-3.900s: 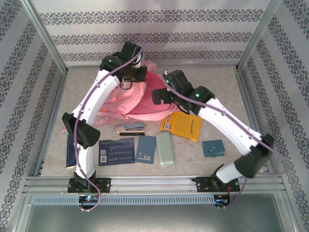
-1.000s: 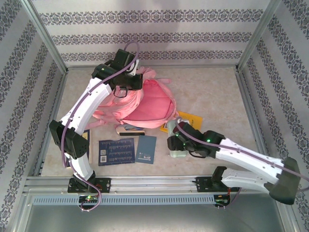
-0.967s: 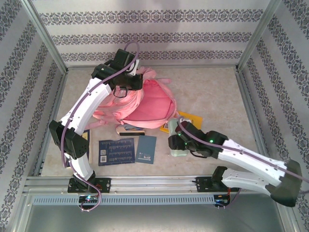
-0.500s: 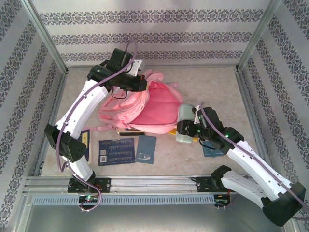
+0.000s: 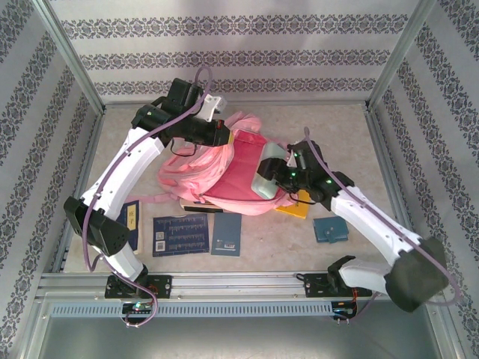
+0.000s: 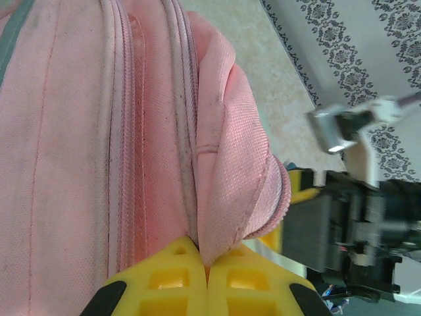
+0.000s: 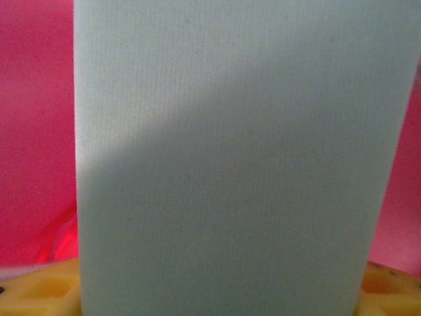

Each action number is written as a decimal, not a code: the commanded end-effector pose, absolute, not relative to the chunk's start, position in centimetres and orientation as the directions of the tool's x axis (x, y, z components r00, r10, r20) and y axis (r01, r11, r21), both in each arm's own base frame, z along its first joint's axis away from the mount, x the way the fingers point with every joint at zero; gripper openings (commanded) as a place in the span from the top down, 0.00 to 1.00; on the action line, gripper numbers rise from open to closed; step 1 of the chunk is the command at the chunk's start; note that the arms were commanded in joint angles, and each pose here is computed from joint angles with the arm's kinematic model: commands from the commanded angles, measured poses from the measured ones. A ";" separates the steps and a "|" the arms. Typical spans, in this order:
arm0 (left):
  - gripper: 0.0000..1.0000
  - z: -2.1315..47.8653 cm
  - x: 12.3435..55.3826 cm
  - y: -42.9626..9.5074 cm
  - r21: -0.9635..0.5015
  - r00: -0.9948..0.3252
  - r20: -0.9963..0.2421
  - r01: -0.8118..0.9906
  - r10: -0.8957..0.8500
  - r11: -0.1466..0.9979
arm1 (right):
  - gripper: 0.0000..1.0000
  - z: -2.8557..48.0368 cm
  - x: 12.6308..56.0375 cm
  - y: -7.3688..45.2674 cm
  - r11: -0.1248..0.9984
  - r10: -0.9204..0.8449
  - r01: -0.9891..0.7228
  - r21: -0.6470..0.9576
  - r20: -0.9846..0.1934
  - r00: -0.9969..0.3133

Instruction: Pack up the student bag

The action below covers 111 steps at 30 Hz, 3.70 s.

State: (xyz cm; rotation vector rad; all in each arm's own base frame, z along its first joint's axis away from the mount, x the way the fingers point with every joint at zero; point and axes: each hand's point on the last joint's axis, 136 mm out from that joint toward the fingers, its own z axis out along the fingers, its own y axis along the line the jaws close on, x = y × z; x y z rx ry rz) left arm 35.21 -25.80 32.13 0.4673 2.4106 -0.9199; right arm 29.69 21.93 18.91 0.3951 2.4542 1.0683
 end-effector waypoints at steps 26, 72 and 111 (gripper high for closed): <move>1.00 37.9 38.1 -27.2 -0.537 -0.716 -0.698 0.546 0.025 0.643 | 0.02 15.0 40.3 34.7 0.676 0.359 0.052 0.735 -0.267 -0.894; 1.00 34.1 51.1 -19.0 -0.592 -0.734 -0.605 0.157 -0.307 0.791 | 0.02 11.2 18.2 32.3 0.813 -0.536 -0.582 0.021 -0.364 -0.762; 1.00 33.5 50.6 -19.3 -0.639 -0.761 -0.563 0.154 -0.322 0.754 | 0.02 2.3 16.0 27.6 0.819 -0.573 -0.537 -0.202 -0.236 -0.785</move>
